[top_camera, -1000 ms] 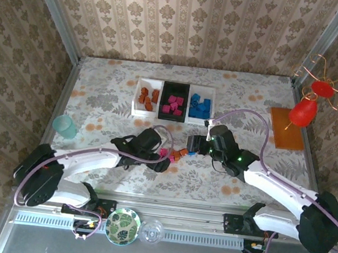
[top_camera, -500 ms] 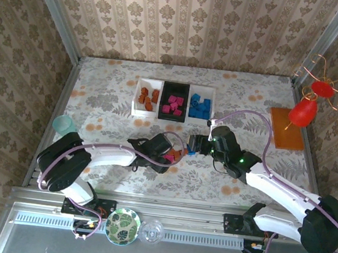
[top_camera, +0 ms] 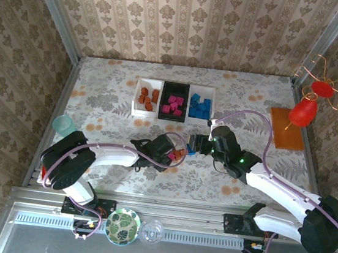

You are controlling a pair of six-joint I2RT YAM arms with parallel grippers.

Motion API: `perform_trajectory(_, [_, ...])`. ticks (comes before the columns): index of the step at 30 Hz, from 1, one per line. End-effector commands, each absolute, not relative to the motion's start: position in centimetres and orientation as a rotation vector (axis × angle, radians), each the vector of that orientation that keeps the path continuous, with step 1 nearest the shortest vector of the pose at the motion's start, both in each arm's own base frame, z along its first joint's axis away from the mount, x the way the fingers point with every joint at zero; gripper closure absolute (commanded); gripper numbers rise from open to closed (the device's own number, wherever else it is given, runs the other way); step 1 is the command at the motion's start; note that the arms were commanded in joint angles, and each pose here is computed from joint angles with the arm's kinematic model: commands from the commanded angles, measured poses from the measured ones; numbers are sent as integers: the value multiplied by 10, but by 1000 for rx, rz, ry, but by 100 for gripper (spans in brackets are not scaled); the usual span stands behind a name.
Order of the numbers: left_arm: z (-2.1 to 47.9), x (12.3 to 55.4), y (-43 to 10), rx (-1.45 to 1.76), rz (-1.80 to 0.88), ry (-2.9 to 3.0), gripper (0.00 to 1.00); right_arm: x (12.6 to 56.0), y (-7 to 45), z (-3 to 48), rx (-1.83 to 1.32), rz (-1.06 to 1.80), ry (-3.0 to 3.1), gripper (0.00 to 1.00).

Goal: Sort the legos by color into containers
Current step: Pick up the lego from the middle-left of the table.

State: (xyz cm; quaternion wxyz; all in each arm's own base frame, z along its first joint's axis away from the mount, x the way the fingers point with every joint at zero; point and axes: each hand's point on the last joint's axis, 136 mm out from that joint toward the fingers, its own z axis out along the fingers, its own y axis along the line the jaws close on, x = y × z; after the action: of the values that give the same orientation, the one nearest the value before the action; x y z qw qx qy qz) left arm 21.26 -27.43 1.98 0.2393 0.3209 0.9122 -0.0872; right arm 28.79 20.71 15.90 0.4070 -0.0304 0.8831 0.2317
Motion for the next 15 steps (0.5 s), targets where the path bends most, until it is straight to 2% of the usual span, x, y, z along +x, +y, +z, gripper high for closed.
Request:
perform_trajectory(1, [14, 209, -272, 893, -219, 2502, 54, 287, 197, 157, -52, 546, 2228, 36])
perform_trajectory(8, [27, 191, -257, 853, -221, 2510, 63, 288, 196, 156, -46, 546, 2225, 36])
perform_trajectory(15, [73, 187, -244, 767, -310, 2458, 67, 289, 194, 156, -40, 544, 2221, 36])
